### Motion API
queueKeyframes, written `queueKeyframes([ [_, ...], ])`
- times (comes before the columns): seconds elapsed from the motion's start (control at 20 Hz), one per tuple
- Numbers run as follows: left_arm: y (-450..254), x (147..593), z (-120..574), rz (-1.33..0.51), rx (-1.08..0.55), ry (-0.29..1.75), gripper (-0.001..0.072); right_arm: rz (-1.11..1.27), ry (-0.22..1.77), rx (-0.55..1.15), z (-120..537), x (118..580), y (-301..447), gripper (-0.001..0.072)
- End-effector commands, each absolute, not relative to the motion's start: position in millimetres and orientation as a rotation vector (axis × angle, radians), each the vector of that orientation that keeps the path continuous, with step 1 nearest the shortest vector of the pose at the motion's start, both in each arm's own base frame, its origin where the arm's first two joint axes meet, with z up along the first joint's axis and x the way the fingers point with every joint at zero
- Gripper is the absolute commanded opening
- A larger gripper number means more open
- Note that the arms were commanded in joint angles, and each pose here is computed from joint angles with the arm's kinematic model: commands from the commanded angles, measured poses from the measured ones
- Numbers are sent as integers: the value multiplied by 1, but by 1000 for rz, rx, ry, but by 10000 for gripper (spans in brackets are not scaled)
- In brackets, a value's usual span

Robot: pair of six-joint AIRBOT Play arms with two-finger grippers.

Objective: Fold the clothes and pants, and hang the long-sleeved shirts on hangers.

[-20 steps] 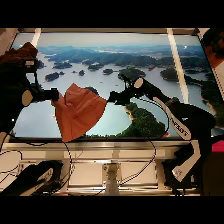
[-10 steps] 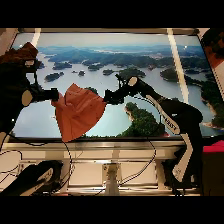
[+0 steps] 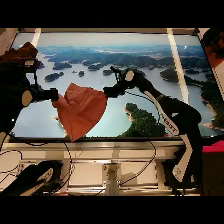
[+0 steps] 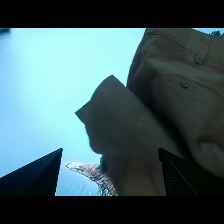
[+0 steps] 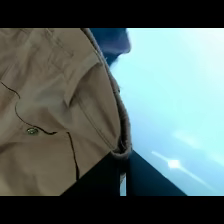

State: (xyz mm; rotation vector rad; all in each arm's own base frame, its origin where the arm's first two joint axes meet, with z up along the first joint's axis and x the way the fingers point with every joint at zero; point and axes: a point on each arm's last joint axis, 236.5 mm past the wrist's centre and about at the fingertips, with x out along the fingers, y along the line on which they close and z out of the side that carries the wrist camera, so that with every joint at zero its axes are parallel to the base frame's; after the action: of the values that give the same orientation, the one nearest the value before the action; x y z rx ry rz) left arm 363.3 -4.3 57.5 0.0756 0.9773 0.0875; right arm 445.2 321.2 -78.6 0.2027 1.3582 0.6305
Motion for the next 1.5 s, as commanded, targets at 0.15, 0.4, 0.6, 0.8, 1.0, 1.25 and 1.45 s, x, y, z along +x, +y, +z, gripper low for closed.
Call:
queueKeyframes([
  [0.15, -3, 363, 58, 110, 42, 974, 704, 215, 1155, 155, 2, 515, 196, 17],
  [0.4, -27, 361, 44, 81, -116, 1018, 702, 24, 1084, 145, 36, 524, 134, 17],
  [0.6, -94, 344, -9, -47, -383, 1196, 701, 12, 1102, 148, 34, 521, 128, 18],
  [0.8, -194, 346, -37, -311, -576, 1237, 698, 13, 1102, 148, 34, 521, 129, 18],
  [1.0, -260, 343, -74, -361, -676, 1275, 697, 13, 1103, 148, 34, 521, 128, 18],
  [1.25, -308, 325, -95, -435, -724, 1314, 695, 8, 1099, 136, 34, 522, 126, 18],
  [1.45, -322, 314, -109, -433, -731, 1350, 692, 8, 1098, 135, 34, 522, 126, 18],
])
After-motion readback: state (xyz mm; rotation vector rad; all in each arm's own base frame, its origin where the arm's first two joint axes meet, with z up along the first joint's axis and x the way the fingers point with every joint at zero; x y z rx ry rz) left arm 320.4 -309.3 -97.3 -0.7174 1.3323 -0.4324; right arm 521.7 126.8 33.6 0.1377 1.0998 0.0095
